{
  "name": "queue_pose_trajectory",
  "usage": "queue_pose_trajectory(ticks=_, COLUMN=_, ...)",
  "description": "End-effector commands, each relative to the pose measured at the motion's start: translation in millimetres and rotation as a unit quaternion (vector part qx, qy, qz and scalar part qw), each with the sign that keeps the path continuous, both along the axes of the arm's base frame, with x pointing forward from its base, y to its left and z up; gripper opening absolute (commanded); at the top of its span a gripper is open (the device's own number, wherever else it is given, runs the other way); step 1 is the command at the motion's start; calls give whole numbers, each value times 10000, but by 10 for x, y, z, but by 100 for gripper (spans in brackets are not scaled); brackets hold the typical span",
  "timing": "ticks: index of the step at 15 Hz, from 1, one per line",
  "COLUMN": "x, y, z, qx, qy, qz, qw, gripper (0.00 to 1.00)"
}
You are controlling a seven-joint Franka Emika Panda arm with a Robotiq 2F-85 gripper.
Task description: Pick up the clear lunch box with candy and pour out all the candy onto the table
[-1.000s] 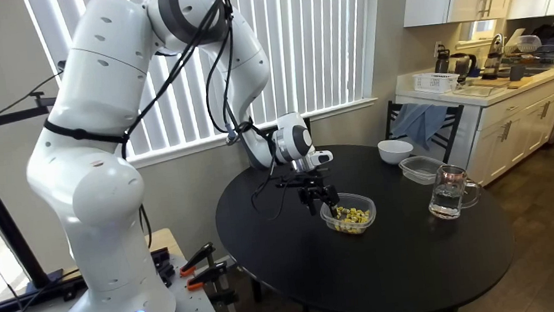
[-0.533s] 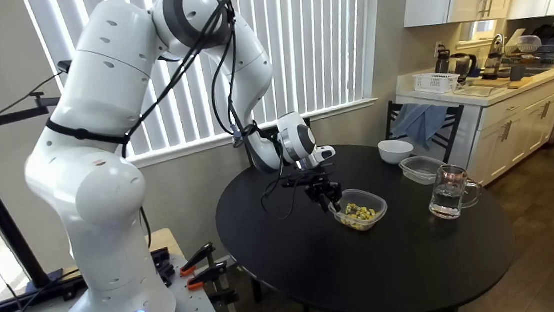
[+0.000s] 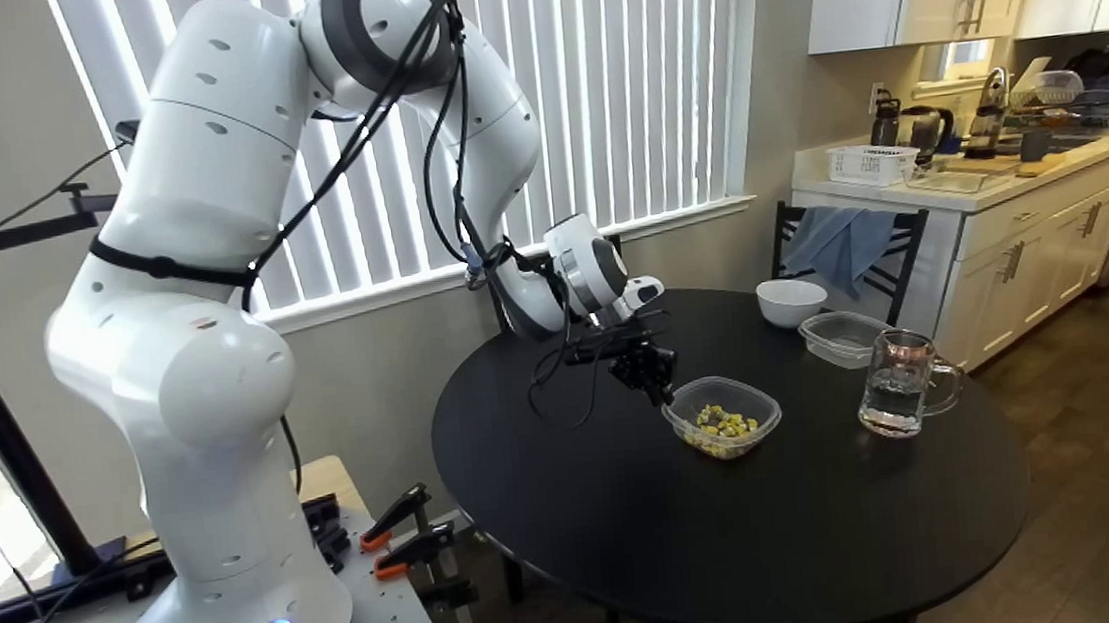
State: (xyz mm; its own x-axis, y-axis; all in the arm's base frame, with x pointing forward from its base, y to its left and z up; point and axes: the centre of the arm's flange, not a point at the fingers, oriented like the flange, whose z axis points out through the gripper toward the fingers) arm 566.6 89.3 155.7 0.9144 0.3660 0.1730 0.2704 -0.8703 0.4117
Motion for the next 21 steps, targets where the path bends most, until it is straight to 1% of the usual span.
queue_pose_trajectory(ticks=1, x=-66, y=-58, z=61, qx=-121, qy=-101, qz=213, qw=9996, gripper=54)
queue_pose_trajectory(ticks=3, x=-26, y=-152, z=6, qx=-487, qy=-198, qz=376, qw=9979, gripper=67)
queue_pose_trajectory(ticks=5, x=37, y=-304, z=-43, qx=-812, qy=-289, qz=405, qw=9955, gripper=80)
queue_pose_trajectory(ticks=7, x=98, y=-411, z=-49, qx=-973, qy=-416, qz=329, qw=9938, gripper=92)
queue_pose_trajectory(ticks=8, x=130, y=-435, z=-51, qx=-988, qy=-472, qz=243, qw=9937, gripper=98)
queue_pose_trajectory(ticks=9, x=164, y=-440, z=-47, qx=-949, qy=-503, qz=141, qw=9941, gripper=100)
queue_pose_trajectory(ticks=11, x=229, y=-421, z=-25, qx=-762, qy=-555, qz=-120, qw=9955, gripper=100)
queue_pose_trajectory(ticks=14, x=318, y=-412, z=-14, qx=-367, qy=-571, qz=-598, qw=9959, gripper=100)
queue_pose_trajectory(ticks=17, x=338, y=-438, z=-10, qx=157, qy=-507, qz=-1186, qw=9915, gripper=100)
queue_pose_trajectory(ticks=19, x=305, y=-461, z=-20, qx=344, qy=-505, qz=-1436, qw=9877, gripper=100)
queue_pose_trajectory(ticks=21, x=248, y=-470, z=-47, qx=452, qy=-468, qz=-1539, qw=9859, gripper=100)
